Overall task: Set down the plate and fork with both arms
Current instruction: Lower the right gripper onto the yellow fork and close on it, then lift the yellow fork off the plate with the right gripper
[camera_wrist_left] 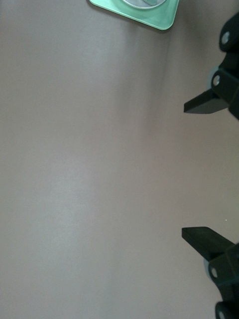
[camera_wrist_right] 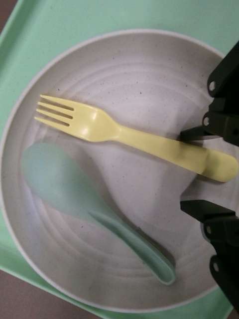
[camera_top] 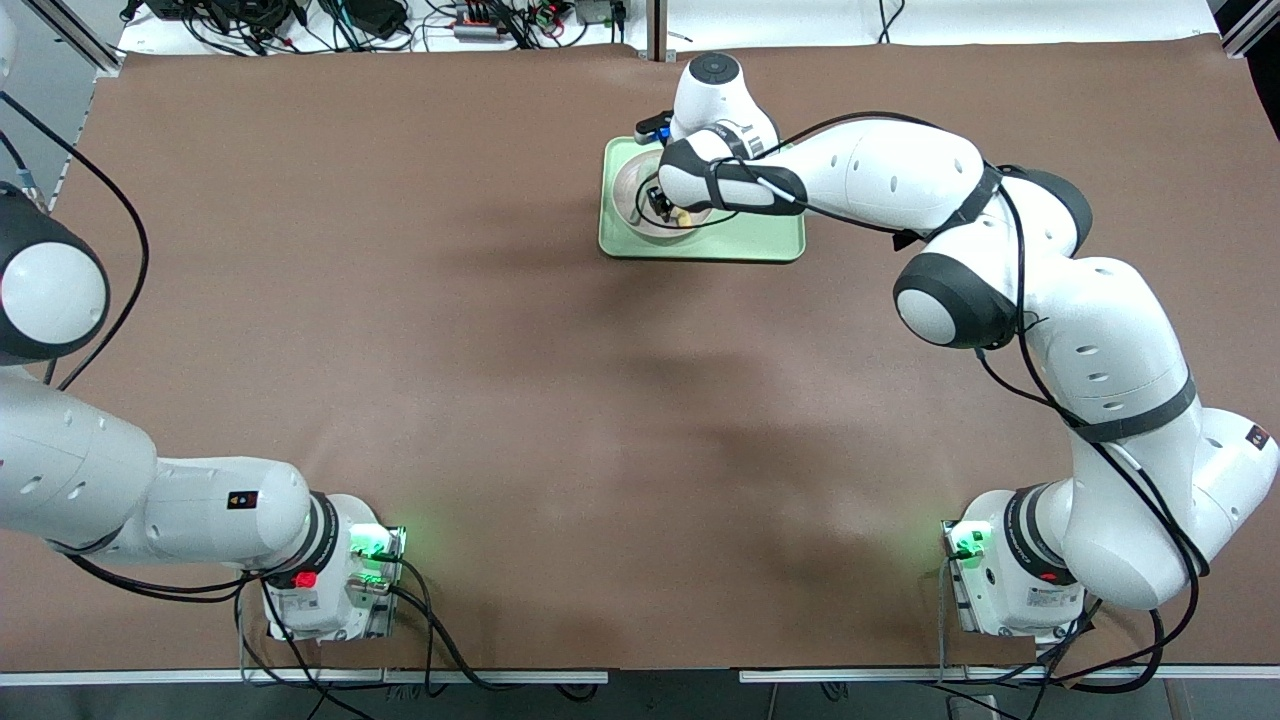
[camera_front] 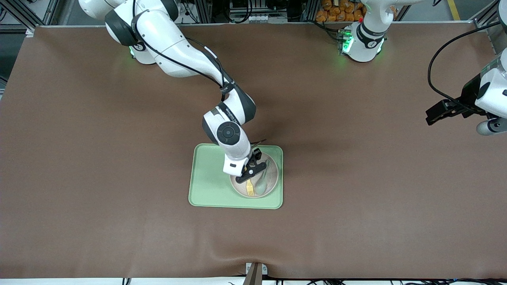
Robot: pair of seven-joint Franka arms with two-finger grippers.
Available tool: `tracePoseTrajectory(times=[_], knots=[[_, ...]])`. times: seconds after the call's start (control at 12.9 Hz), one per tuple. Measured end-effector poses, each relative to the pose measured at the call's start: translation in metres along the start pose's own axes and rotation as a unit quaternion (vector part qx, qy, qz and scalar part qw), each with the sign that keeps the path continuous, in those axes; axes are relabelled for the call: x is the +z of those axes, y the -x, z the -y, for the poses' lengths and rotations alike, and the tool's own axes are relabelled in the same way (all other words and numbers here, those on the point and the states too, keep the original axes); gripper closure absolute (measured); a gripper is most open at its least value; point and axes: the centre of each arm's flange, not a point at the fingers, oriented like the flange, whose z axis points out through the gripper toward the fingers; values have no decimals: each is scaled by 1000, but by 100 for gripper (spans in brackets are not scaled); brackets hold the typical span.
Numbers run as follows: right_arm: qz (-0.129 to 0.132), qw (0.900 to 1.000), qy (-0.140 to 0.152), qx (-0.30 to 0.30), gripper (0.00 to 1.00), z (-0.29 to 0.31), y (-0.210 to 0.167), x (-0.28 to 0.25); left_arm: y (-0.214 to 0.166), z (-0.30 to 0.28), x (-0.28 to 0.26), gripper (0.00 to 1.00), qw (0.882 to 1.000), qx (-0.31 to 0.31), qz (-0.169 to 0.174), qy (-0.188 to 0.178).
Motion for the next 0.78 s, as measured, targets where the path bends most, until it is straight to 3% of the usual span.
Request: tracePoseTrajectory(times=[0.08, 0.31, 0.78], knots=[[0, 1000, 0, -1, 47, 0, 0, 0, 0, 0, 0, 0, 1000, 0, -1, 0], [-3, 1000, 1, -2, 78, -1, -1, -1, 0, -1, 1, 0, 1000, 0, -1, 0], [-3, 1000, 1, -4, 78, -1, -1, -2, 0, -3, 1, 0, 1000, 3, -1, 0]])
